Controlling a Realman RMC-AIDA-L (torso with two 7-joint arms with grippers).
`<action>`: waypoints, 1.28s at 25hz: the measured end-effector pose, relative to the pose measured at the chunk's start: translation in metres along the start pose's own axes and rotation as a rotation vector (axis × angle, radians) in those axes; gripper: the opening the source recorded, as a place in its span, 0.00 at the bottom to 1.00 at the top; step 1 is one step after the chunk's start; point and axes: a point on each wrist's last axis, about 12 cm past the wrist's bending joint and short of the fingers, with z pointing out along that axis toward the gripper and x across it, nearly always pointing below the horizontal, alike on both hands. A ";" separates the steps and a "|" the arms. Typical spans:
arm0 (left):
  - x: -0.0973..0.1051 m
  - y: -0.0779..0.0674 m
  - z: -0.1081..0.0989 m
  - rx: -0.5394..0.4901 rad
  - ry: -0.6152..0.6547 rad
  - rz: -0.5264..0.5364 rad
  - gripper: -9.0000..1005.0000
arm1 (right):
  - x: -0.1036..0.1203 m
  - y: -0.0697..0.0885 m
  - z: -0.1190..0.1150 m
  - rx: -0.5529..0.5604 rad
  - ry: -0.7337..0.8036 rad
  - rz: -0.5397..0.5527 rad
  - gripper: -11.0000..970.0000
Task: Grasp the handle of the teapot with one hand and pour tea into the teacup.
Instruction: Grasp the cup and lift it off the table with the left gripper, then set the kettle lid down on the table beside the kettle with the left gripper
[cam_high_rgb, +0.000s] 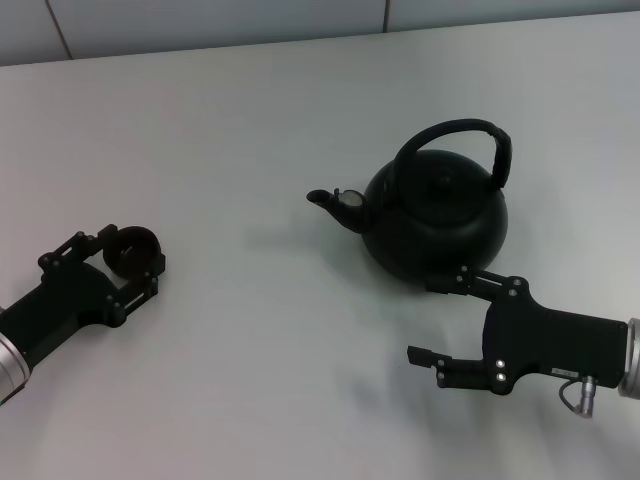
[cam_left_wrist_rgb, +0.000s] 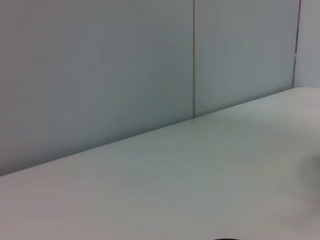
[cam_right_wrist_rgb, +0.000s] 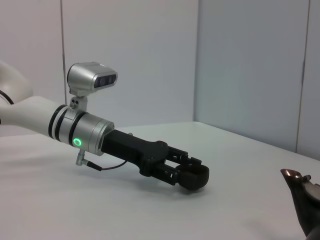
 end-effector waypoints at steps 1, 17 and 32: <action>0.000 0.000 0.000 0.002 -0.003 0.000 0.70 | 0.000 0.000 0.000 0.000 0.000 0.000 0.84; -0.028 -0.021 0.041 0.203 -0.051 0.037 0.72 | 0.000 0.001 -0.001 0.000 -0.001 0.001 0.84; -0.033 -0.025 0.056 0.223 -0.010 0.055 0.74 | -0.001 -0.001 -0.001 -0.002 -0.001 -0.005 0.84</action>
